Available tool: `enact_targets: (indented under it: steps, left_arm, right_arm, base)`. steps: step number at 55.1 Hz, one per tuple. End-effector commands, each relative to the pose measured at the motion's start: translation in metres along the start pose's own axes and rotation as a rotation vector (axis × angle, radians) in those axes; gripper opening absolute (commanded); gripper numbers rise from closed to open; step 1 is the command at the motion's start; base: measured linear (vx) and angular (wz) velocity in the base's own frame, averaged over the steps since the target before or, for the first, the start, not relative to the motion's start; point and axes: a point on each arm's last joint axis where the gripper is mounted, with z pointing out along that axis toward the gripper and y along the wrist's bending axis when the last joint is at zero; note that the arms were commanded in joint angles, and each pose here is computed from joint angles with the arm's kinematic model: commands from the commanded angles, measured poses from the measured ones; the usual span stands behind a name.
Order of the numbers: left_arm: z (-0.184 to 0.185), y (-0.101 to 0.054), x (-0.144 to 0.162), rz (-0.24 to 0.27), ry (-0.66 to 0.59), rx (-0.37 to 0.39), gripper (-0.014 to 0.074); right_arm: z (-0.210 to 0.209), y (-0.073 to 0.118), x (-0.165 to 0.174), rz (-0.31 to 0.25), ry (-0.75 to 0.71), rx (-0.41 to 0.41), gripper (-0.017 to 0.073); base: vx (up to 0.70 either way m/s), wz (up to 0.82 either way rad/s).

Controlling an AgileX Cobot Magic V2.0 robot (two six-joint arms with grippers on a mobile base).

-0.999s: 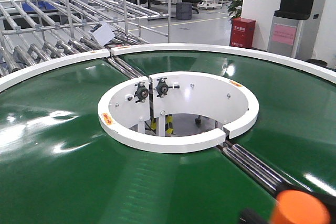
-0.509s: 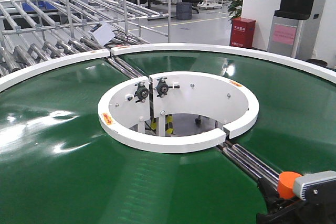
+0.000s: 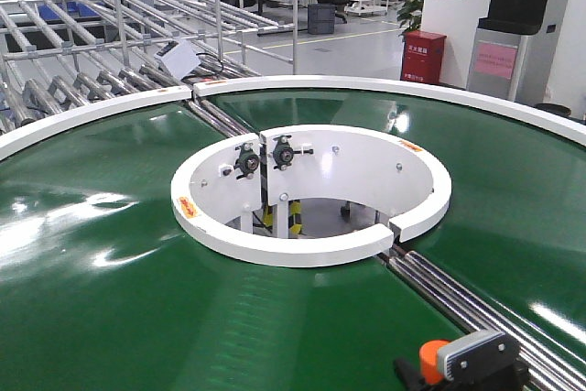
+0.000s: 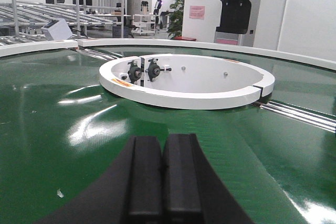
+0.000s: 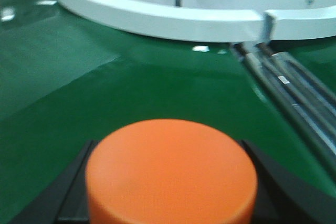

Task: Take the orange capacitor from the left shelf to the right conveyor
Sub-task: 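Open the right gripper to release the cylinder and withdraw upward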

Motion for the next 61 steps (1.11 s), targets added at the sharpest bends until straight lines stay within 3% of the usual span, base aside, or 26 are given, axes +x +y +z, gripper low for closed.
enact_targets:
  steps: [1,8,18,27,33,42,52,56,61]
  left_arm:
    - [-0.002,-0.002,-0.018,-0.011,-0.114,0.017,-0.0006]
    - [-0.002,-0.002,-0.018,-0.011,-0.114,0.017,-0.0006]
    - [-0.002,-0.002,-0.018,-0.011,-0.114,0.017,-0.0006]
    - [-0.002,-0.002,-0.018,-0.011,-0.114,0.017,-0.0006]
    - [-0.002,-0.002,-0.018,-0.011,-0.114,0.017,-0.0006]
    - [-0.002,-0.002,-0.018,-0.011,-0.114,0.017,-0.0006]
    - [-0.002,-0.002,-0.018,-0.011,-0.114,0.017,-0.0006]
    - [-0.002,-0.002,-0.018,-0.011,-0.114,0.017,-0.0006]
    - [-0.002,-0.002,-0.018,-0.011,-0.114,0.017,-0.0006]
  right_arm:
    - [0.002,-0.002,-0.019,-0.047,-0.139,-0.008,0.0040]
    - [0.004,-0.001,-0.014,-0.045,-0.119,-0.014,0.0130]
    - [0.003,0.001,-0.014,-0.057,-0.122,-0.040,0.0356]
    - [0.003,0.001,-0.014,-0.019,-0.125,-0.036,0.0591]
    - [0.003,0.001,-0.015,0.017,-0.124,-0.037,0.0670]
    - [-0.004,0.000,-0.033,0.013,-0.154,-0.036,0.0682]
    - [-0.029,0.000,-0.077,-0.050,-0.240,-0.041,0.0659]
    - [-0.048,0.001,-0.102,-0.071,-0.295,-0.044,0.0633]
    - [-0.074,0.001,-0.127,-0.040,-0.324,-0.028,0.0553]
  base:
    - [0.00,0.00]
    - [0.00,0.00]
    - [0.00,0.00]
    - [0.00,0.00]
    - [0.00,0.00]
    - [0.00,0.00]
    - [0.00,0.00]
    - [0.00,0.00]
    - [0.00,0.00]
